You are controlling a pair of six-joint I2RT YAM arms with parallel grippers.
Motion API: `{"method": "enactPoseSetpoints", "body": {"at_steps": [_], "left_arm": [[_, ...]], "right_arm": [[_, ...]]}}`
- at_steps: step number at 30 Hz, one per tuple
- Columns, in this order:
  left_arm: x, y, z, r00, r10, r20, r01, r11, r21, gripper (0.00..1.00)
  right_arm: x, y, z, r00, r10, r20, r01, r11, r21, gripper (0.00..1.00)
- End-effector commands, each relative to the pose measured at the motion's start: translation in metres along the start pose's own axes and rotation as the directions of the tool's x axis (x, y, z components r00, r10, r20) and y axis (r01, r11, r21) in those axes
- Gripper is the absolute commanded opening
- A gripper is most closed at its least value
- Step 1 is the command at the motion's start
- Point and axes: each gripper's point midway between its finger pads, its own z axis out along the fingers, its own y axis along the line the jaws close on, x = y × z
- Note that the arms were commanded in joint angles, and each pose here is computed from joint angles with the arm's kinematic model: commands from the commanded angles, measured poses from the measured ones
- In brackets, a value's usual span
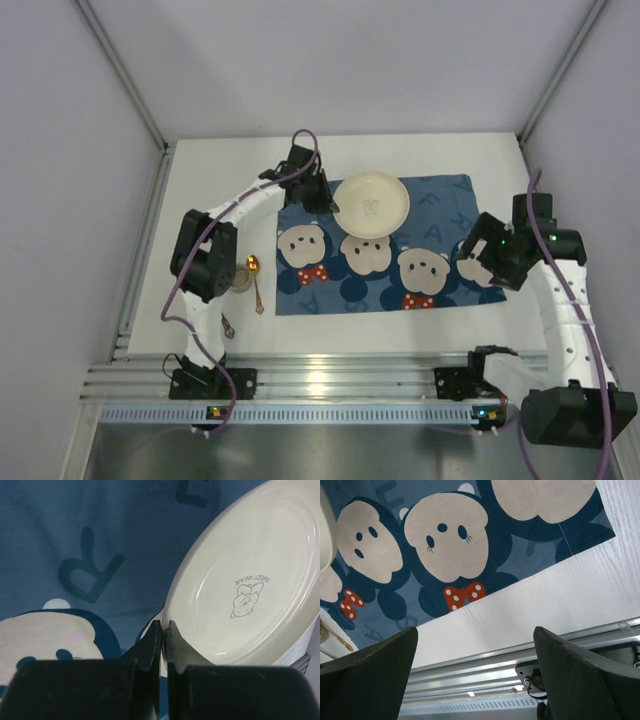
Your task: Set the dinner table for one person
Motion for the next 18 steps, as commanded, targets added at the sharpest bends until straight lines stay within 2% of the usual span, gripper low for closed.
{"method": "enactPoseSetpoints", "body": {"at_steps": [1, 8, 12, 13, 15, 18], "left_arm": [[-0.005, -0.047, 0.021, 0.999, 0.037, 0.027, -0.039, 0.995, 0.093, 0.00], [0.025, -0.031, 0.045, 0.999, 0.049, -0.020, -0.050, 0.998, -0.039, 0.02], [0.032, -0.029, 0.042, 0.998, 0.052, -0.032, -0.053, 0.997, -0.050, 0.27], [0.033, -0.030, 0.040, 0.998, 0.053, -0.034, -0.054, 0.997, -0.050, 0.41], [0.029, -0.035, 0.031, 0.998, 0.061, -0.014, -0.061, 0.997, -0.044, 0.52], [0.014, -0.039, 0.012, 0.995, 0.085, 0.041, -0.083, 0.994, -0.068, 0.63]], "right_arm": [[0.002, 0.009, -0.017, 0.999, -0.043, 0.027, 0.044, 0.998, -0.041, 1.00], [0.013, 0.006, -0.016, 0.997, -0.078, 0.017, 0.079, 0.996, -0.031, 1.00], [0.016, 0.002, -0.013, 0.997, -0.081, 0.011, 0.081, 0.997, -0.019, 1.00], [0.021, 0.006, -0.012, 0.994, -0.110, -0.001, 0.110, 0.994, -0.029, 1.00], [0.022, 0.006, -0.011, 0.993, -0.117, 0.000, 0.117, 0.993, -0.032, 1.00], [0.022, 0.006, -0.010, 0.993, -0.121, 0.001, 0.121, 0.992, -0.030, 1.00]]}}
